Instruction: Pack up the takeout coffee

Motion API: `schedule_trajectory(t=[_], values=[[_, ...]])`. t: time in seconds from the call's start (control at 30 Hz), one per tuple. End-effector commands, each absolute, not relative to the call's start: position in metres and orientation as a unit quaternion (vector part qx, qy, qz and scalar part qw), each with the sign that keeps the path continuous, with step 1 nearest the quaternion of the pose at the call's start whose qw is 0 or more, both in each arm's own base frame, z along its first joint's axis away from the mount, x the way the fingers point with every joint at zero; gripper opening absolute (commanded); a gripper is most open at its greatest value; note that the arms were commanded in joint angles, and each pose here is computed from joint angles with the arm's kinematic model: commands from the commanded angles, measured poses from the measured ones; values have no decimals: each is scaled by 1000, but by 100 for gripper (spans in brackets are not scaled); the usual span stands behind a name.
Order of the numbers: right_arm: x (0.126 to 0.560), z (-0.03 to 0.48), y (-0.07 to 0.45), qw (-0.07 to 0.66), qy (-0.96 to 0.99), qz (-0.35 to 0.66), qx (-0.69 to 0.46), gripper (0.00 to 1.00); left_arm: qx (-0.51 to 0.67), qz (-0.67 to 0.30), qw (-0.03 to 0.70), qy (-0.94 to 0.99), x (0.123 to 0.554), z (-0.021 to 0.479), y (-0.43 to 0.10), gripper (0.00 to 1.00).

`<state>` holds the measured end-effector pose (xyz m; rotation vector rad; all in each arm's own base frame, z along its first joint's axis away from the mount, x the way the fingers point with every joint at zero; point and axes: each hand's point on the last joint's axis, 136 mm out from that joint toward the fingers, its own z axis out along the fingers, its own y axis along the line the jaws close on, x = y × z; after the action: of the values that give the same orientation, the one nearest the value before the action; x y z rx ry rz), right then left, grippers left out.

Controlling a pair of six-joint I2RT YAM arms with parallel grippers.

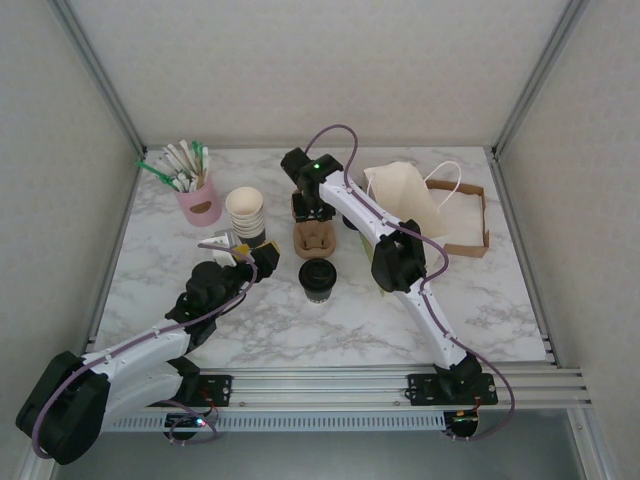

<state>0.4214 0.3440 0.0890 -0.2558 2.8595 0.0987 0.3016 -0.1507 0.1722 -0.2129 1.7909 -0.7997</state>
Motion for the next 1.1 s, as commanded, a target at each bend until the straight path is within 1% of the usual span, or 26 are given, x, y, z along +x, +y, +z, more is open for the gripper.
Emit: schedule_trajectory(t=[0.0, 0.1, 0.23, 0.3, 0.43, 0.7, 1.07], values=[[422, 85, 345, 129, 987, 36, -83, 43, -89, -338, 570, 744, 305, 186, -148, 100], [422, 84, 345, 127, 988, 36, -83, 42, -89, -337, 569, 744, 305, 186, -148, 100], [421, 87, 345, 129, 987, 37, -84, 38, -90, -335, 572, 743, 305, 187, -146, 100], [421, 91, 345, 131, 987, 39, -84, 35, -90, -336, 572, 743, 305, 187, -147, 100], [421, 100, 346, 138, 986, 43, -86, 34, -89, -337, 571, 743, 305, 187, -147, 100], [420, 116, 345, 151, 983, 51, -86, 29, -89, -337, 572, 743, 305, 187, -147, 100], [417, 129, 346, 160, 981, 59, -90, 28, -88, -338, 572, 742, 305, 187, -148, 100]])
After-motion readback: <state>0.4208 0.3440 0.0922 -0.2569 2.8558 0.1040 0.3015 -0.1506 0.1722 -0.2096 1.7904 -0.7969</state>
